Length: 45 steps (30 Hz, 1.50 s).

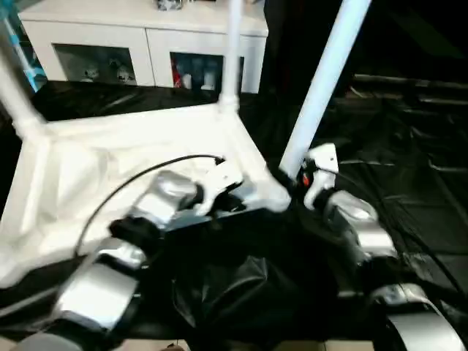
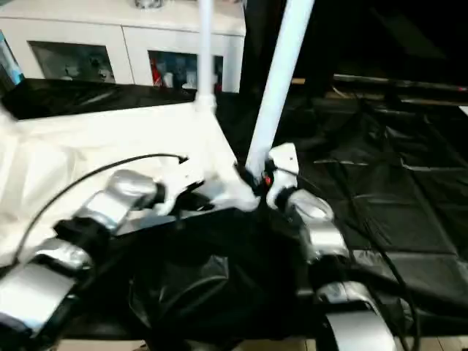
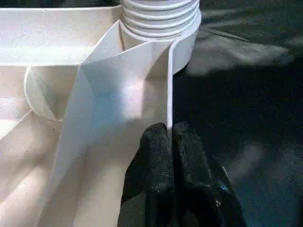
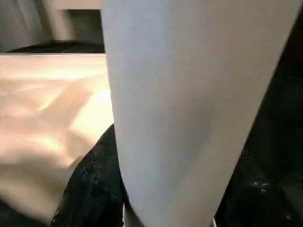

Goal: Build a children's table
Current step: Insert table leg to table base

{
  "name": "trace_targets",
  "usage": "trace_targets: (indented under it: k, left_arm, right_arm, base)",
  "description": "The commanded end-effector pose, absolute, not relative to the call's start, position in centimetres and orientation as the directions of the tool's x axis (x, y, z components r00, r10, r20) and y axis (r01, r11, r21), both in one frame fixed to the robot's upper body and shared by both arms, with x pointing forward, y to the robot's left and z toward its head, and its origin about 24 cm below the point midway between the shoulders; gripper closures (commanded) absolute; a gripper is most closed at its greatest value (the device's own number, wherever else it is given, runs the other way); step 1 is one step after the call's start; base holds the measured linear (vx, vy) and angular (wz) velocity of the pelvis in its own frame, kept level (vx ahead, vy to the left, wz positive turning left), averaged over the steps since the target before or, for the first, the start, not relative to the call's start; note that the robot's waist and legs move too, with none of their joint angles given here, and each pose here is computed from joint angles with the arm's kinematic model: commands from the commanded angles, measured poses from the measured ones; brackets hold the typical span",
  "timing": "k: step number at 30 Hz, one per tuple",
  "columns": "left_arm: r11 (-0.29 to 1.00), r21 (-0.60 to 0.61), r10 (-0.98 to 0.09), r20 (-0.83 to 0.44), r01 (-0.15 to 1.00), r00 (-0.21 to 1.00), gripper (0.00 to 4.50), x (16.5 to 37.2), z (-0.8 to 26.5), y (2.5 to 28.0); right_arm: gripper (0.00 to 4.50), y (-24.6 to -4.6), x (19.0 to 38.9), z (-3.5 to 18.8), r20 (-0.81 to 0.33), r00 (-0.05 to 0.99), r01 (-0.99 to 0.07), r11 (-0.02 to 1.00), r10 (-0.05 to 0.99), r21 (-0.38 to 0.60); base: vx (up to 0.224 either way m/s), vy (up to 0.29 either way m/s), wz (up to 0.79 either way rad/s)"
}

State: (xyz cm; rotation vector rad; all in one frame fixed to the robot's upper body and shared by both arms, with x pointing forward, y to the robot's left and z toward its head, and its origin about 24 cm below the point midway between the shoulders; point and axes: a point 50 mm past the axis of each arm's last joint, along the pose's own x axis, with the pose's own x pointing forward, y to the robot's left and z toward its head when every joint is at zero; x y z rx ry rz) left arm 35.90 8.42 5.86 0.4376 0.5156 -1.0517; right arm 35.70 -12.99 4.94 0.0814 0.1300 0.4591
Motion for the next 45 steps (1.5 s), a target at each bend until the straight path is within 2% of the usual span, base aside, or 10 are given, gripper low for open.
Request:
trace_targets:
  k: [1, 6, 21, 22, 27, 30, 33, 36, 40, 45]
  left_arm:
    - [0.506, 0.158, -0.665, -0.555, 0.848, 0.5, 4.5, 37.0, 7.5, 6.9]
    - [0.535, 0.196, -0.618, -0.572, 0.822, 0.539, 4.5, 37.1, 7.1, 5.5]
    - [0.534, 0.196, -0.608, -0.587, 0.822, 0.535, 4.5, 37.2, 6.8, 5.9]
    - [0.532, 0.194, -0.611, -0.586, 0.824, 0.532, 4.5, 37.2, 6.8, 5.9]
    - [0.49, 0.201, -0.653, -0.56, 0.848, 0.51, 4.5, 37.0, 6.9, 5.8]
    - [0.482, 0.203, -0.665, -0.549, 0.853, 0.506, 4.5, 37.0, 7.1, 5.7]
    - [0.456, 0.209, -0.69, -0.531, 0.865, 0.492, 4.5, 36.9, 7.3, 5.7]
    - [0.416, 0.216, -0.723, -0.511, 0.883, 0.466, 4.5, 36.8, 7.5, 6.0]
    - [0.373, 0.22, -0.75, -0.499, 0.901, 0.433, 4.5, 36.5, 7.5, 6.3]
    - [0.258, 0.209, -0.815, -0.476, 0.943, 0.329, 4.5, 35.7, 7.7, 6.7]
  right_arm:
    - [2.59, -12.8, 33.8, -0.4, -0.363, 0.86, -0.318, 0.932, 0.36, 0.172]
    - [2.59, -11.2, 34.4, -0.1, -0.378, 0.867, -0.285, 0.945, 0.325, 0.159]
    - [2.59, -10.6, 34.6, -0.1, -0.394, 0.861, -0.301, 0.947, 0.322, 0.115]
    - [2.03, -10.6, 34.7, 0.0, -0.386, 0.86, -0.311, 0.942, 0.334, 0.123]
    - [1.46, -10.5, 35.4, 1.4, -0.311, 0.867, -0.359, 0.921, 0.39, 0.154]
    - [1.35, -10.5, 35.6, 1.9, -0.282, 0.865, -0.386, 0.909, 0.416, 0.157]
    - [1.02, -10.6, 35.9, 2.8, -0.234, 0.86, -0.424, 0.89, 0.454, 0.167]
    - [0.74, -11.1, 36.1, 3.9, -0.176, 0.833, -0.508, 0.851, 0.524, 0.132]
    - [0.42, -11.8, 35.9, 4.3, -0.172, 0.796, -0.577, 0.813, 0.58, 0.072]
    - [0.42, -13.4, 35.1, 4.9, -0.161, 0.709, -0.69, 0.722, 0.687, 0.04]
  base:
    - [0.0, 0.0, 0.0]
    - [0.0, 0.0, 0.0]
    - [0.0, 0.0, 0.0]
    - [0.0, 0.0, 0.0]
    - [0.0, 0.0, 0.0]
    - [0.0, 0.0, 0.0]
    - [0.0, 0.0, 0.0]
    - [0.0, 0.0, 0.0]
    - [0.0, 0.0, 0.0]
    - [0.0, 0.0, 0.0]
